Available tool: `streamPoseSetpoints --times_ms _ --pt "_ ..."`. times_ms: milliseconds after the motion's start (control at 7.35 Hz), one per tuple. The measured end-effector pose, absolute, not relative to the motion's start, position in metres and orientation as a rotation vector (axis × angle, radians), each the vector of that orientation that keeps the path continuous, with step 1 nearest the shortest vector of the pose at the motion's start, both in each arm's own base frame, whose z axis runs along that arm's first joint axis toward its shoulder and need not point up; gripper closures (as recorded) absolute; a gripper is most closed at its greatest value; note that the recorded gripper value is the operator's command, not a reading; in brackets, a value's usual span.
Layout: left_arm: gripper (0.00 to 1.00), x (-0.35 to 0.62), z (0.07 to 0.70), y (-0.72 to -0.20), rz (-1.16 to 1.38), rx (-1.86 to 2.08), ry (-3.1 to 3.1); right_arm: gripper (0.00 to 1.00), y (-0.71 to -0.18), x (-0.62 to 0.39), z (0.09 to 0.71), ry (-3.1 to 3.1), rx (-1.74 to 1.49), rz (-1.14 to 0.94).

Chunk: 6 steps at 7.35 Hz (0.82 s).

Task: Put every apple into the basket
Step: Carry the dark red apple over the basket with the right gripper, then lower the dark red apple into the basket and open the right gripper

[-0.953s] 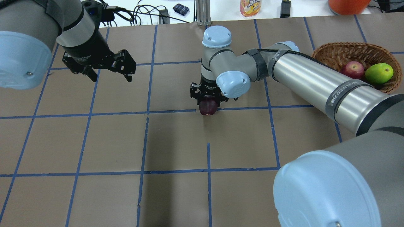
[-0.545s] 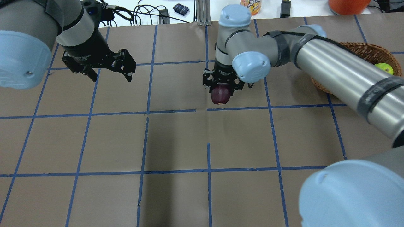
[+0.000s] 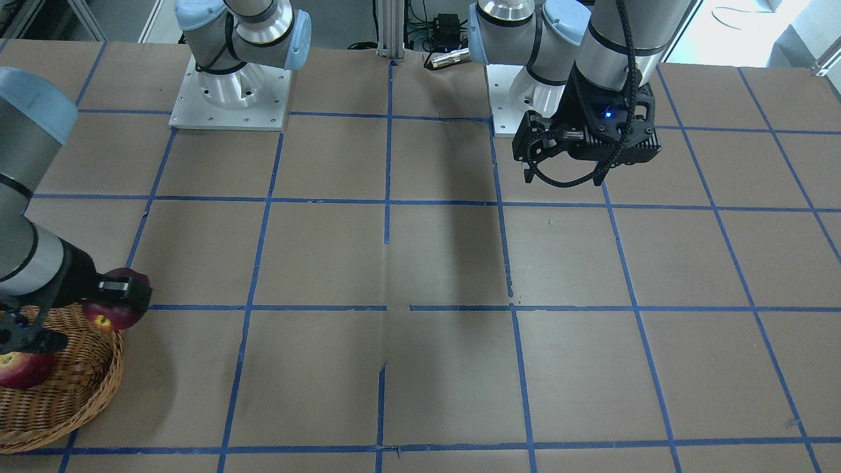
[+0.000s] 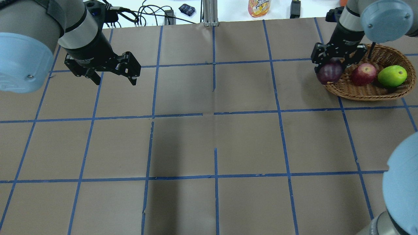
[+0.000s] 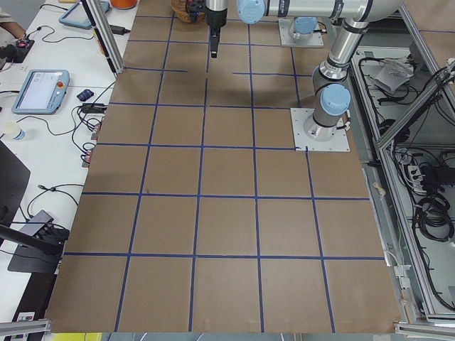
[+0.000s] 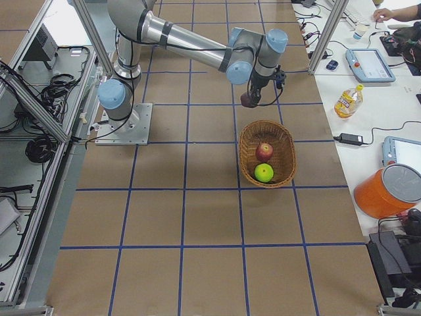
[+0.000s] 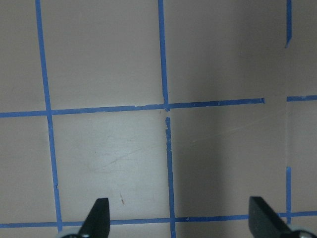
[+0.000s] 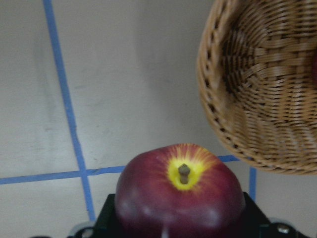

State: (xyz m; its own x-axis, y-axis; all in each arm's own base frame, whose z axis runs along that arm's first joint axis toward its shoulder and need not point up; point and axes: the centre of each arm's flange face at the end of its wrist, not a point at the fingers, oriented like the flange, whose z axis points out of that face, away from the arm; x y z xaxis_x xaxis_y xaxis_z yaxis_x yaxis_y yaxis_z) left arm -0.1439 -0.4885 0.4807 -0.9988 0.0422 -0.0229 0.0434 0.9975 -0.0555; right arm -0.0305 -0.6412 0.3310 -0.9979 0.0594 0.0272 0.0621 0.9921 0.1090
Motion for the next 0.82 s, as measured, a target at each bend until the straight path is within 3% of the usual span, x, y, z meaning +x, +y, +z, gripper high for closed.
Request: streamPoseSetpoints --times_ms 545,681,817 --pt "0.00 -0.144 0.482 -0.488 -0.090 0.067 3.118 1.00 -0.686 -0.090 0.290 -3.045 0.008 -0.150" --pt "0.00 -0.144 0.482 -0.488 -0.091 0.066 3.118 0.93 -0.688 -0.091 0.280 -3.047 0.012 -0.173" --pt "0.00 -0.143 0.482 -0.488 -0.091 0.065 3.118 0.72 -0.689 -0.091 0.272 -3.050 0.014 -0.196"
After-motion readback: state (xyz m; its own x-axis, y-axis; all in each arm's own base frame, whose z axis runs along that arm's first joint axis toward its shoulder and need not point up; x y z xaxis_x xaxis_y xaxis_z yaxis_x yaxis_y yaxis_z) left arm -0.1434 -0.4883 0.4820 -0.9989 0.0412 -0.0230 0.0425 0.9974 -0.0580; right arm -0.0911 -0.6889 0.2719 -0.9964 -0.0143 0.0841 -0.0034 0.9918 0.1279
